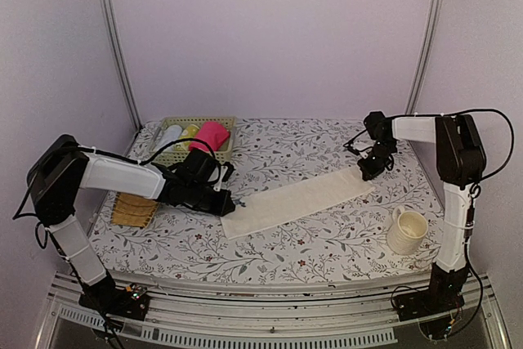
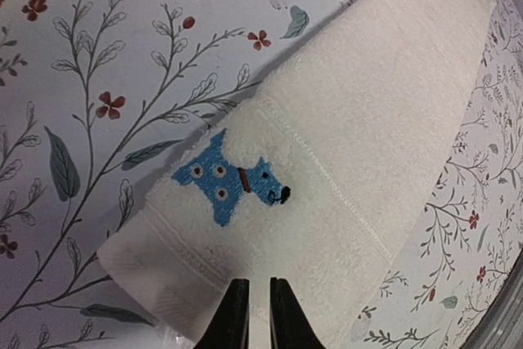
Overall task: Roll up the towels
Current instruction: Pick up the towel from the center of the board.
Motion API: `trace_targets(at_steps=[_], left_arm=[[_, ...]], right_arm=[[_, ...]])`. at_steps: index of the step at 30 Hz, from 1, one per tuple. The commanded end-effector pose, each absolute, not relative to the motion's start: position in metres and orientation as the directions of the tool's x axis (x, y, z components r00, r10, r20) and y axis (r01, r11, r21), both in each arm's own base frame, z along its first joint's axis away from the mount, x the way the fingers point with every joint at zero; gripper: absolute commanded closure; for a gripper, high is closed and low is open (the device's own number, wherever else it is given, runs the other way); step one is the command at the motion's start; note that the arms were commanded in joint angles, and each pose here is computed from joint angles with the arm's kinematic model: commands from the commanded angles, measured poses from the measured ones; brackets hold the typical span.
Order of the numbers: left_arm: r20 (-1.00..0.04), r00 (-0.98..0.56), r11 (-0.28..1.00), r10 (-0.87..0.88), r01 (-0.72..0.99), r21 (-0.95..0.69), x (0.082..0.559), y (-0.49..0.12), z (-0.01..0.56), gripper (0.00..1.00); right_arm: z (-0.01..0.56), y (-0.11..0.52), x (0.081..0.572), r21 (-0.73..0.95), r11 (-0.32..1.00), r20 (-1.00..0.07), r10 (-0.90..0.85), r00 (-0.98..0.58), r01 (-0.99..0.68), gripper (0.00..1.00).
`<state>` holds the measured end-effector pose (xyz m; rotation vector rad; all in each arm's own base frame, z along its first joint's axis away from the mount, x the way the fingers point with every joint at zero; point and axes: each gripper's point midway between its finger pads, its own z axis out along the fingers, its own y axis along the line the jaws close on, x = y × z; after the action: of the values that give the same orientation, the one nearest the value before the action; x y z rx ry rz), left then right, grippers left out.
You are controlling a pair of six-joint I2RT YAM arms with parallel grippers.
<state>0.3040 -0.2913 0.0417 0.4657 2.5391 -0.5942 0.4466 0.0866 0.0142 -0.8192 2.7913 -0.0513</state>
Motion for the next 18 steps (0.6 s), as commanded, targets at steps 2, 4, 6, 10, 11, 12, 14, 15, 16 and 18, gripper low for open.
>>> trace_targets(at_steps=[2,4,6,10,11,12,14,15,16,18], left_arm=[[-0.569,-0.791,0.838,0.225,0.455,-0.301,0.306,-0.297,0.056,0.87],[-0.566,-0.793,0.840,0.227,0.454,-0.299,0.306,-0.296,0.054,0.87],[-0.566,-0.793,0.841,0.227,0.453,-0.297,0.306,-0.295,0.054,0.87],[-0.565,-0.793,0.842,0.229,0.453,-0.294,0.307,-0.295,0.053,0.87],[-0.564,-0.793,0.842,0.230,0.453,-0.293,0.307,-0.295,0.053,0.87],[-0.563,-0.793,0.842,0.232,0.453,-0.292,0.307,-0.295,0.052,0.87],[-0.561,-0.793,0.842,0.235,0.455,-0.290,0.308,-0.295,0.052,0.87],[-0.559,-0.794,0.842,0.238,0.455,-0.288,0.308,-0.295,0.051,0.87],[-0.558,-0.795,0.843,0.239,0.455,-0.287,0.308,-0.295,0.050,0.87],[-0.555,-0.796,0.843,0.242,0.455,-0.286,0.308,-0.295,0.049,0.87]], right_arm=[[0.003,0.038,0.455,-0.135,0.880,-0.167,-0.474,-0.865,-0.456,0.97],[0.025,0.035,0.465,-0.101,0.892,-0.227,-0.452,-0.863,-0.440,0.98],[0.050,0.036,0.473,-0.071,0.897,-0.289,-0.438,-0.851,-0.437,0.98],[0.092,0.047,0.477,-0.030,0.888,-0.377,-0.435,-0.818,-0.459,0.97],[0.097,0.050,0.476,-0.015,0.886,-0.384,-0.433,-0.815,-0.464,0.98],[0.102,0.053,0.475,0.004,0.884,-0.387,-0.430,-0.816,-0.468,0.98],[0.108,0.061,0.470,0.055,0.878,-0.396,-0.417,-0.818,-0.475,0.98],[0.110,0.067,0.467,0.089,0.872,-0.402,-0.411,-0.818,-0.482,0.97],[0.111,0.073,0.463,0.123,0.864,-0.405,-0.406,-0.819,-0.489,0.98],[0.112,0.086,0.454,0.212,0.840,-0.405,-0.389,-0.827,-0.499,0.97]])
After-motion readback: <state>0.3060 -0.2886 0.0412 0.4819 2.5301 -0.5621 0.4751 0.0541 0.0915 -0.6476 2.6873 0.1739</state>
